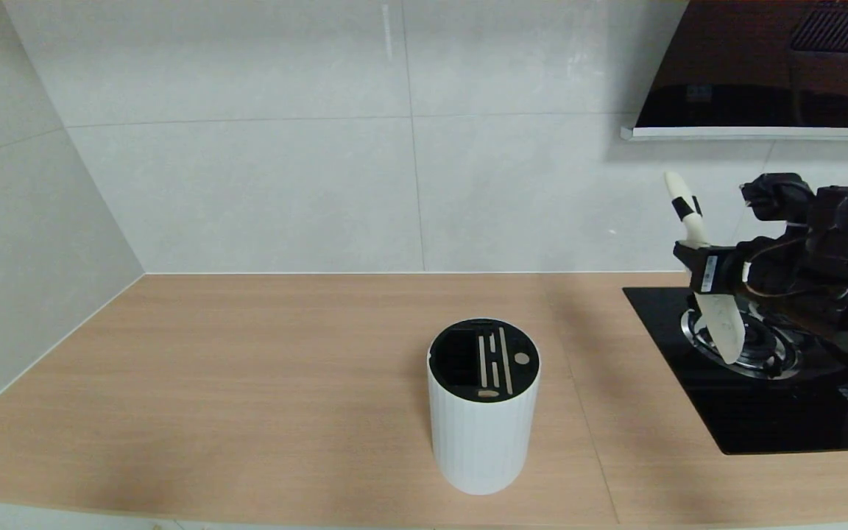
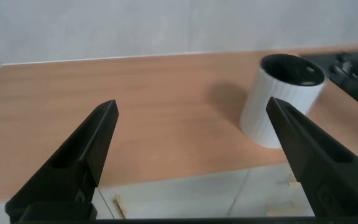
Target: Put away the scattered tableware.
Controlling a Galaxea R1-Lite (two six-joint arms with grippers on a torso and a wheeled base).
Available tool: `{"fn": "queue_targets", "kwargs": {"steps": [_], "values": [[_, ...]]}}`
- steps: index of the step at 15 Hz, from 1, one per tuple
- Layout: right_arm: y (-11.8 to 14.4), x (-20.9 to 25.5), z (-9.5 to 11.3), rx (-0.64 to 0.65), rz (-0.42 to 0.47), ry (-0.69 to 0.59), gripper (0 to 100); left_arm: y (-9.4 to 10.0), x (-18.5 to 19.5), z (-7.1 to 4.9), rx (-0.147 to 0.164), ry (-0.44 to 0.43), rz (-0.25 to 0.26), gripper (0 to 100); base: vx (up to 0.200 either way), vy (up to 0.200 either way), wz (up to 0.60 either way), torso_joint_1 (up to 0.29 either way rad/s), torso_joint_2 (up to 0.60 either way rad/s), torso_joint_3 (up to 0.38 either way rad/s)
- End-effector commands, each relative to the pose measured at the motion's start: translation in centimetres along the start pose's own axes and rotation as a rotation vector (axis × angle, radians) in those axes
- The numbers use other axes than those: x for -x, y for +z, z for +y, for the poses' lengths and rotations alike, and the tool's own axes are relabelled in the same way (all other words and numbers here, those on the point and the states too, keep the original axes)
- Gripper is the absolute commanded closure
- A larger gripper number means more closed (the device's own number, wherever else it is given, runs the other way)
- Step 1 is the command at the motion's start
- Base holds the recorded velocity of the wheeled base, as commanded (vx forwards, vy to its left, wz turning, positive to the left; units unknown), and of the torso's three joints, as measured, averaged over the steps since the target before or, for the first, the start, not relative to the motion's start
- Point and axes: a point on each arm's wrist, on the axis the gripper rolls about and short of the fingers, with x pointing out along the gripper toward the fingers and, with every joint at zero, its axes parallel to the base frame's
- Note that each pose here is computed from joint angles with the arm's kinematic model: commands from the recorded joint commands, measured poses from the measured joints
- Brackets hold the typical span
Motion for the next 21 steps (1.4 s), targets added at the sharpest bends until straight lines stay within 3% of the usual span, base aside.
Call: {"fn": "queue_targets", "kwargs": {"steps": [1,2,3,5,7,8,9,10,11,12,13,16,19,21], "values": [[3.1,1.6,0.1,-0.007,-0.106,0.013,100,7.5,-10.3,1.9,-0.008,-0.052,0.164,0,0.000,0.000,0.00,0.000,0.00,0.000],[3.4,1.6,0.2,-0.006,-0.115,0.016,100,7.7,-11.5,2.1,-0.004,-0.052,0.168,0,0.000,0.000,0.00,0.000,0.00,0.000],[3.9,1.7,0.9,-0.003,-0.125,0.039,100,7.5,-14.9,2.4,0.021,-0.076,0.173,0,0.000,0.000,0.00,0.000,0.00,0.000],[4.6,1.5,2.2,0.012,-0.066,0.077,100,5.6,-19.5,1.6,0.119,-0.150,0.243,0,0.000,0.000,0.00,0.000,0.00,0.000],[4.0,1.7,3.5,0.032,0.026,0.120,100,3.7,-23.1,-0.5,0.155,-0.245,0.326,0,0.000,0.000,0.00,0.000,0.00,0.000],[3.8,1.9,4.1,0.034,0.032,0.141,100,3.6,-24.0,-1.8,0.198,-0.291,0.319,0,0.000,0.000,0.00,0.000,0.00,0.000],[3.8,2.5,4.8,0.020,0.033,0.167,100,4.1,-24.3,-3.7,0.295,-0.362,0.288,0,0.000,0.000,0.00,0.000,0.00,0.000],[3.8,3.1,6.1,0.003,0.034,0.207,100,4.6,-24.7,-5.5,0.434,-0.455,0.272,0,0.000,0.000,0.00,0.000,0.00,0.000],[3.7,3.8,7.7,0.005,0.037,0.248,100,5.0,-24.6,-7.0,0.531,-0.540,0.264,0,0.000,0.000,0.00,0.000,0.00,0.000],[3.2,4.5,9.0,0.016,0.051,0.263,100,4.9,-24.7,-7.8,0.598,-0.579,0.276,0,0.000,0.000,0.00,0.000,0.00,0.000],[2.4,5.2,10.2,0.035,0.069,0.272,100,4.7,-25.3,-8.1,0.627,-0.584,0.282,0,0.000,0.000,0.00,0.000,0.00,0.000],[1.5,6.9,12.5,0.061,0.089,0.351,100,2.0,-27.8,-8.7,0.614,-0.574,0.304,0,0.000,0.000,0.00,0.000,0.00,0.000],[1.5,7.6,13.0,0.063,0.086,0.374,100,0.3,-29.1,-9.1,0.605,-0.606,0.238,0,0.000,0.000,0.00,0.000,0.00,0.000],[1.4,8.8,13.7,0.068,0.083,0.419,100,-0.2,-29.1,-10.0,0.635,-0.672,0.211,0,0.000,0.000,0.00,0.000,0.00,0.000]]}}
